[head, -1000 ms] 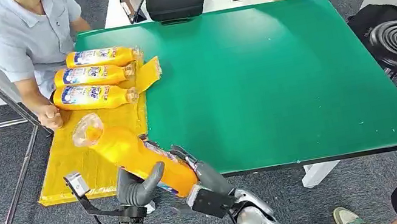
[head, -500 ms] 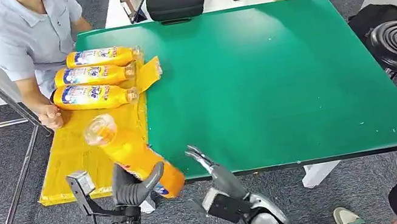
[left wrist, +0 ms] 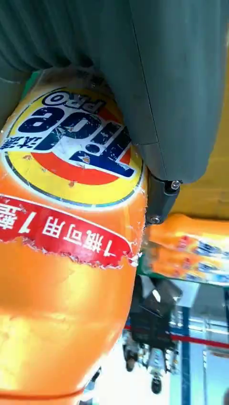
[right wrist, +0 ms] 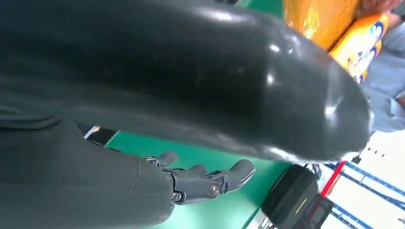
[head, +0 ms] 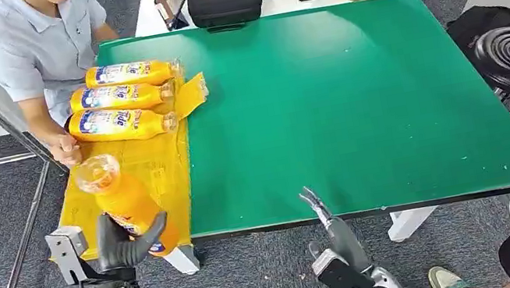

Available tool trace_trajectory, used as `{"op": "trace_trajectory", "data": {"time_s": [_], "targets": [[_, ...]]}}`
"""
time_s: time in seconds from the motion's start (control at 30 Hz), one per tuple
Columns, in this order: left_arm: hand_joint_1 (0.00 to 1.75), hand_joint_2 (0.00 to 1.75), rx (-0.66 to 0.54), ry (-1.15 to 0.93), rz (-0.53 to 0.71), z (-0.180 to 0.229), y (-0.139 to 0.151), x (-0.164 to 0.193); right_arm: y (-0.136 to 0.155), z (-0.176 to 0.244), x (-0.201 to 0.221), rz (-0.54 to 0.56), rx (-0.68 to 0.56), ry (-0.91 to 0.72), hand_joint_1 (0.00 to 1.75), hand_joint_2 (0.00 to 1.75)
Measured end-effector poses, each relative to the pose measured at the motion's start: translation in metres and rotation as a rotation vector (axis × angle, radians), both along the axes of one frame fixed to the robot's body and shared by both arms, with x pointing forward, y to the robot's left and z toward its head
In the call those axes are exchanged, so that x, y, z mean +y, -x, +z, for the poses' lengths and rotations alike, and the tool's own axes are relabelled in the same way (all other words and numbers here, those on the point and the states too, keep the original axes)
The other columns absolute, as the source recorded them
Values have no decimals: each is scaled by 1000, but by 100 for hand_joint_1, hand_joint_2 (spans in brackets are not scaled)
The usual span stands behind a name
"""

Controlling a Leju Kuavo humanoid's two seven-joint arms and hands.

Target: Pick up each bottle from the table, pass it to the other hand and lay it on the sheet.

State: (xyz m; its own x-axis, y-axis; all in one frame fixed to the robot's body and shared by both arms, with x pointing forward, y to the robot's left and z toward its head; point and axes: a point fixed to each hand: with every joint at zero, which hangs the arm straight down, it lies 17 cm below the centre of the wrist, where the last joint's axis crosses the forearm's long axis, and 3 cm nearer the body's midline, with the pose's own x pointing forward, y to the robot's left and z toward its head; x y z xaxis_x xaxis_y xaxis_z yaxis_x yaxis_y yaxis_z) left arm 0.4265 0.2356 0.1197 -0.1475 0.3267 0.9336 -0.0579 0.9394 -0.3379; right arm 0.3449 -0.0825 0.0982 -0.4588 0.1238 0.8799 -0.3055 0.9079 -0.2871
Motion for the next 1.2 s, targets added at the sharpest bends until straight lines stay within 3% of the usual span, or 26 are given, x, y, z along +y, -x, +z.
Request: {"op": "trace_trajectory", "data": {"time_s": [0.23,0.33,0.43,0.57,0.83,1.1,1.13,1.17,1.2], "targets": [[175,175,-94,-388,199,24,-8,30,-3,2,-10,-25,-6,-3,0,0],[175,175,-141,-667,245,32,-16,21,-5,4,-11,-30,-15,2,0,0],[175,175,-170,-901,169,22,-33,-17,-9,11,-7,-8,-19,-24,0,0],[175,175,-130,-1031,54,-8,-55,-54,-14,23,4,35,-37,-38,0,0],[175,175,-20,-1268,-30,-53,-86,-64,-18,36,25,105,-40,-76,0,0],[175,175,54,-1306,-81,-72,-99,-62,-17,29,33,114,-15,-84,0,0],[54,175,57,-1307,-89,-73,-100,-63,-17,27,33,113,-11,-84,0,0],[14,175,63,-1308,-101,-74,-101,-65,-18,26,33,110,-7,-84,0,0],[14,175,69,-1309,-118,-75,-102,-67,-18,25,32,107,-2,-86,0,0]]}}
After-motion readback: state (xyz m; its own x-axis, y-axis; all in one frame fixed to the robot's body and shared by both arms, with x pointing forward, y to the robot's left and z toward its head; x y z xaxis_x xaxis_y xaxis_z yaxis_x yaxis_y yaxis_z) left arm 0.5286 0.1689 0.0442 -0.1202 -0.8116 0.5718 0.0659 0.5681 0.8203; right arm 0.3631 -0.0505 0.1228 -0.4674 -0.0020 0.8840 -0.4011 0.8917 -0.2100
